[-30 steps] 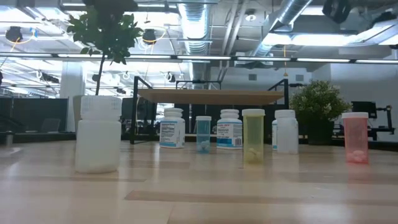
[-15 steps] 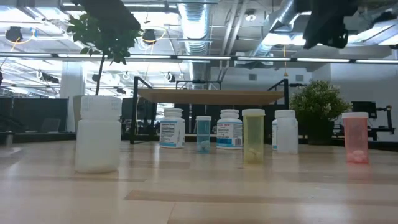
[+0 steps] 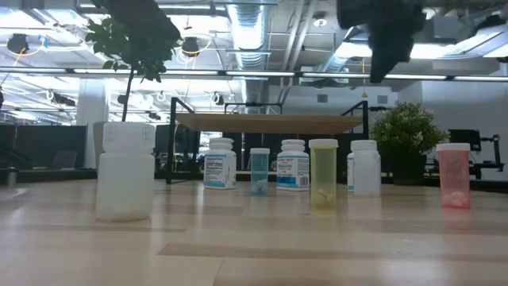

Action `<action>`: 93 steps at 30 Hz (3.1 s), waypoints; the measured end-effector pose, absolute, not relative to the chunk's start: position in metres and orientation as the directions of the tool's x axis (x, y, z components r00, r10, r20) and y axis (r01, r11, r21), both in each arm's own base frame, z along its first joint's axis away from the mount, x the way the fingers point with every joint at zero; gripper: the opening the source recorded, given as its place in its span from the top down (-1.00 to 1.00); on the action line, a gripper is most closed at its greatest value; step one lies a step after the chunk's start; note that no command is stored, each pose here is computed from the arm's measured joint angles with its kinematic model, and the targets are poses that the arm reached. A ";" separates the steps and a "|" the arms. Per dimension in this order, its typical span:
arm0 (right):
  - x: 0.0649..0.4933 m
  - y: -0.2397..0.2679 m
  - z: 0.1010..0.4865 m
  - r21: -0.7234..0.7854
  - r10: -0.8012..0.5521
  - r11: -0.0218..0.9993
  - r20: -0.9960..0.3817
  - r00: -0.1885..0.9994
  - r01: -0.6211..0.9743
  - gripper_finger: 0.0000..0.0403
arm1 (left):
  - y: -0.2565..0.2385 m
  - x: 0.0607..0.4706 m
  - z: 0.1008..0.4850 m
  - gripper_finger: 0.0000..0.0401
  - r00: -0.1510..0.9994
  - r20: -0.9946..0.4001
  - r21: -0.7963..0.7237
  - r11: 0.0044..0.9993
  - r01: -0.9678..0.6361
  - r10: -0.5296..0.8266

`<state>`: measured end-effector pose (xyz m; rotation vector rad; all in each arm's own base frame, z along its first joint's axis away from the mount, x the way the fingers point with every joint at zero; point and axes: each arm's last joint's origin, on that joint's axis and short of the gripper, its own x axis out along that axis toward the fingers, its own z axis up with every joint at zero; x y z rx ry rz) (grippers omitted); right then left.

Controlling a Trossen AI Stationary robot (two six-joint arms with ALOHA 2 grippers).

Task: Pick and place medicine bottles onto shelf by color
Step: Put the top right white pill bottle on the shelf

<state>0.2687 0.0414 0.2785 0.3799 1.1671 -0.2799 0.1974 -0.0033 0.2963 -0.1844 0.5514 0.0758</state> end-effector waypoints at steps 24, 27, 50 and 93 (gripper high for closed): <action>0.301 0.034 0.229 0.021 -0.052 0.870 -0.990 0.135 0.492 -0.22 | -0.004 0.197 0.296 0.16 0.848 -0.530 -0.383 0.892 -0.240 0.000; 0.302 0.028 0.228 0.019 -0.055 0.861 -0.990 0.130 0.508 -0.22 | -0.003 0.197 0.296 -0.02 0.848 -0.529 -0.372 0.893 -0.255 0.022; 0.306 0.021 0.219 0.043 -0.061 0.853 -0.982 0.181 0.519 -0.22 | -0.002 0.197 0.296 -0.29 0.846 -0.528 -0.347 0.890 -0.295 0.075; 0.300 0.016 0.187 0.044 -0.080 0.849 -0.974 0.211 0.526 -0.15 | -0.002 0.197 0.296 -0.29 0.846 -0.528 -0.346 0.890 -0.295 0.075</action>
